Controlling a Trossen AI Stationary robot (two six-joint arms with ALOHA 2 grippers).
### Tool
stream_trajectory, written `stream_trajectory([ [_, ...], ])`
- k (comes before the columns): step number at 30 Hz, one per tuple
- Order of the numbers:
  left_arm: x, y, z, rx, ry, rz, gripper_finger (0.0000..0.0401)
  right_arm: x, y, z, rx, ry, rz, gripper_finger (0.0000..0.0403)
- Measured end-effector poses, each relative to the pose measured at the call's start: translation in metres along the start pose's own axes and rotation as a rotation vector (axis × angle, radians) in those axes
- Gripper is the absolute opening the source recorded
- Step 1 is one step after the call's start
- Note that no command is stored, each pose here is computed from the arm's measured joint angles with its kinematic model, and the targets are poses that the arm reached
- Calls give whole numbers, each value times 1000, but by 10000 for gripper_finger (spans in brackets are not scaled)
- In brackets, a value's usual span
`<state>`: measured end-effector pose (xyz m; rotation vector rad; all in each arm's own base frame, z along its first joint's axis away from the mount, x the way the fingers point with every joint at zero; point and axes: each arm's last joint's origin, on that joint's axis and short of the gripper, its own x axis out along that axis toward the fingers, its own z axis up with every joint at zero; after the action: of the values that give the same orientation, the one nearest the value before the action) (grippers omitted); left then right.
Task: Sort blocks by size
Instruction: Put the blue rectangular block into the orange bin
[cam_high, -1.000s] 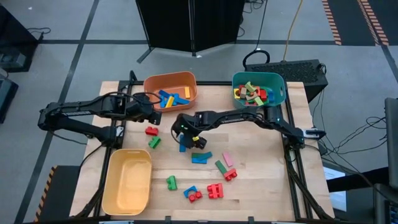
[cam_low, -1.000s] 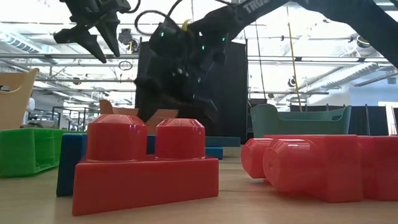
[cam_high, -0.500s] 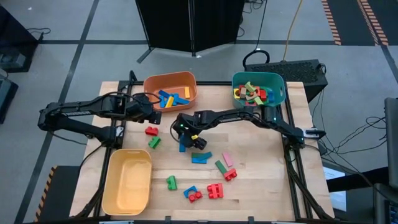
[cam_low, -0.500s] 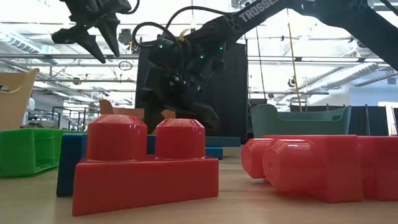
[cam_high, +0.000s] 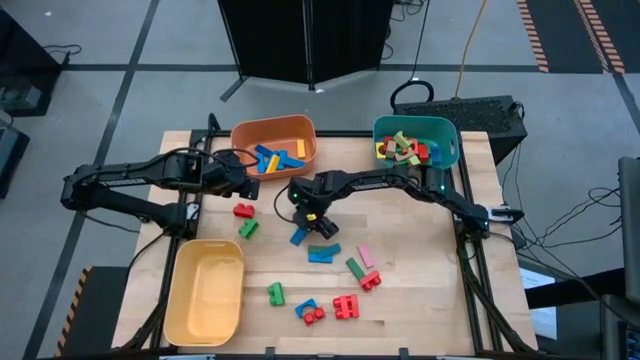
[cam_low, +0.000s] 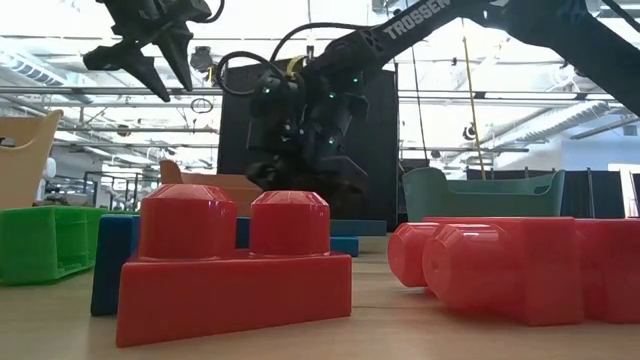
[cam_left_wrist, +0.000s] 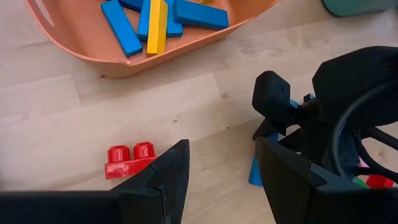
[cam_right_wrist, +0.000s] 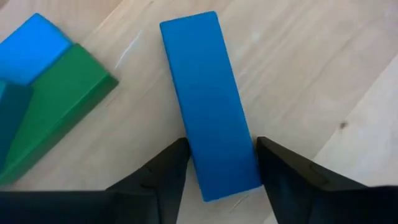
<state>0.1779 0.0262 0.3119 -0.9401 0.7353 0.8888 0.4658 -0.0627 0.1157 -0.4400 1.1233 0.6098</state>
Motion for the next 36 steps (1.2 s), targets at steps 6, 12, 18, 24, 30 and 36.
stream_trajectory([
  [6,0,0,0,1,-11,5,180,-3,0,1,94,-24,19,133],
  [12,0,0,0,10,-13,6,180,-16,-2,-1,212,-78,53,114],
  [18,0,-1,1,23,-9,-12,180,-48,-10,-6,325,-108,18,114],
  [24,-1,-11,5,-7,-25,-128,180,-83,-12,-5,365,-113,-75,115],
  [30,-2,-21,16,-27,-62,-253,180,-114,-12,2,364,-132,-208,116],
  [36,0,-18,27,-21,-58,-284,180,-139,-11,8,411,-165,-336,117],
])
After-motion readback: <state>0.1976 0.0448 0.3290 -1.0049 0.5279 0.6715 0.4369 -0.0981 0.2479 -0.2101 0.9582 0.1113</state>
